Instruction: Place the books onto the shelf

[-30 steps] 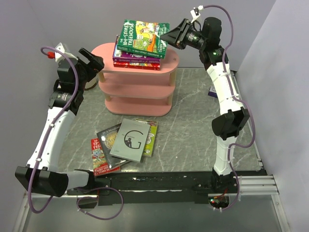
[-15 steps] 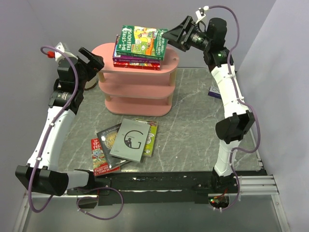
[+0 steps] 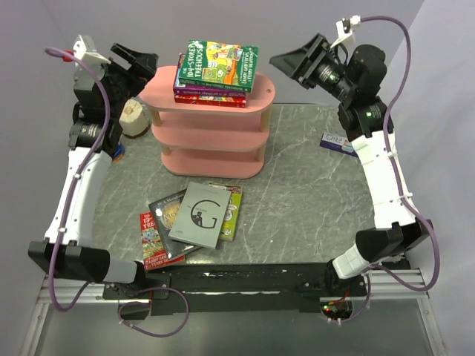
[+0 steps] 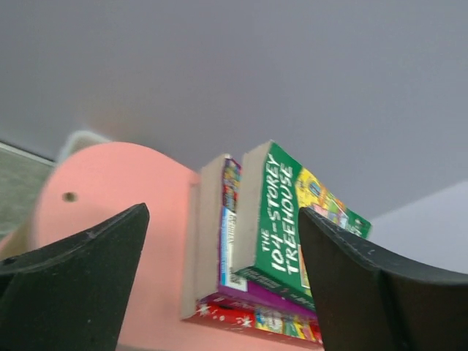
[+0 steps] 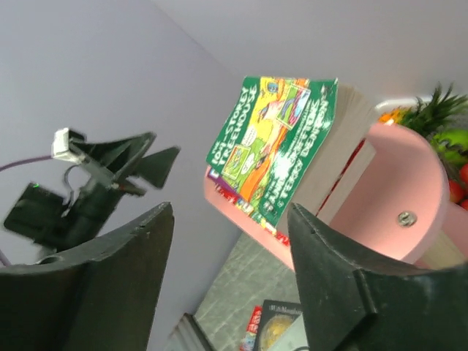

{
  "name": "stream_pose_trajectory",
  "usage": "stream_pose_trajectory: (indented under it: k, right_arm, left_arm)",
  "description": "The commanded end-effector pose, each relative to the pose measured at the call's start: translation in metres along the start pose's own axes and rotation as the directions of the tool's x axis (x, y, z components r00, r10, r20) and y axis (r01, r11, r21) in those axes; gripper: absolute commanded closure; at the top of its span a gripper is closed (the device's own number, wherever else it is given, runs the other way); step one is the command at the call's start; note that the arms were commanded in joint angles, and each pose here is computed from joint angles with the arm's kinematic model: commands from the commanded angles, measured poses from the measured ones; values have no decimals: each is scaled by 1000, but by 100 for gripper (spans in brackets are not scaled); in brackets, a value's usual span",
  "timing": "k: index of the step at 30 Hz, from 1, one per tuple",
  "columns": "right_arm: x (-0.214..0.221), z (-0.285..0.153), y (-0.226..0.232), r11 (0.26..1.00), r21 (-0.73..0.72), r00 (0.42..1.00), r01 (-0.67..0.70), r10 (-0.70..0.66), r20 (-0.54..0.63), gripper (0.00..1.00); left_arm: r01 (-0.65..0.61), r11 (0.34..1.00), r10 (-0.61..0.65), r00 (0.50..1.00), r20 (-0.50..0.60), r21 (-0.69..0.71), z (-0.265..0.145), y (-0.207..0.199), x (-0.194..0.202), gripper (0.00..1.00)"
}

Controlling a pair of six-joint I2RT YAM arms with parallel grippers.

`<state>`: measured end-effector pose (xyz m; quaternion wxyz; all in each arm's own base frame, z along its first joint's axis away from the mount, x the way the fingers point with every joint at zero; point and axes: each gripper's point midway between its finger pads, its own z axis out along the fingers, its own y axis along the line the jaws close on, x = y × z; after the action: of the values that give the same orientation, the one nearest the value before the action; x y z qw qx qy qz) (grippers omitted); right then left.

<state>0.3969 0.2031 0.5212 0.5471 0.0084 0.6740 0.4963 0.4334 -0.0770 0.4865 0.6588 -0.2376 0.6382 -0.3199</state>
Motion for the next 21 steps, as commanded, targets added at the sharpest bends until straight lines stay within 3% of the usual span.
stream_pose_trajectory:
  k: [1,2,4,8,11,21]
  right_arm:
    - [15,11,-12,1000,1,1000,8,-8,-6,41]
    - [19,13,-10,1000,-5,1000,8,-8,-17,50]
    - [22,16,-9,1000,-8,999,17,-17,-28,56]
    - [31,22,-2,1000,-11,998,26,-26,-53,51]
    - [33,26,-2,1000,-5,998,30,-30,-57,48]
    - [38,29,-12,999,30,998,39,-37,-56,45]
  left_arm:
    - [74,967,-39,989,-143,246,16,-44,22,17]
    - [95,960,-52,985,-165,264,19,-47,25,23]
    - [118,943,-51,975,-216,312,24,-52,36,28]
    - [152,909,-64,971,-232,387,27,-66,36,44]
    - [156,906,-63,969,-239,392,29,-67,36,49]
    - [114,924,-66,988,-141,365,18,-60,13,47]
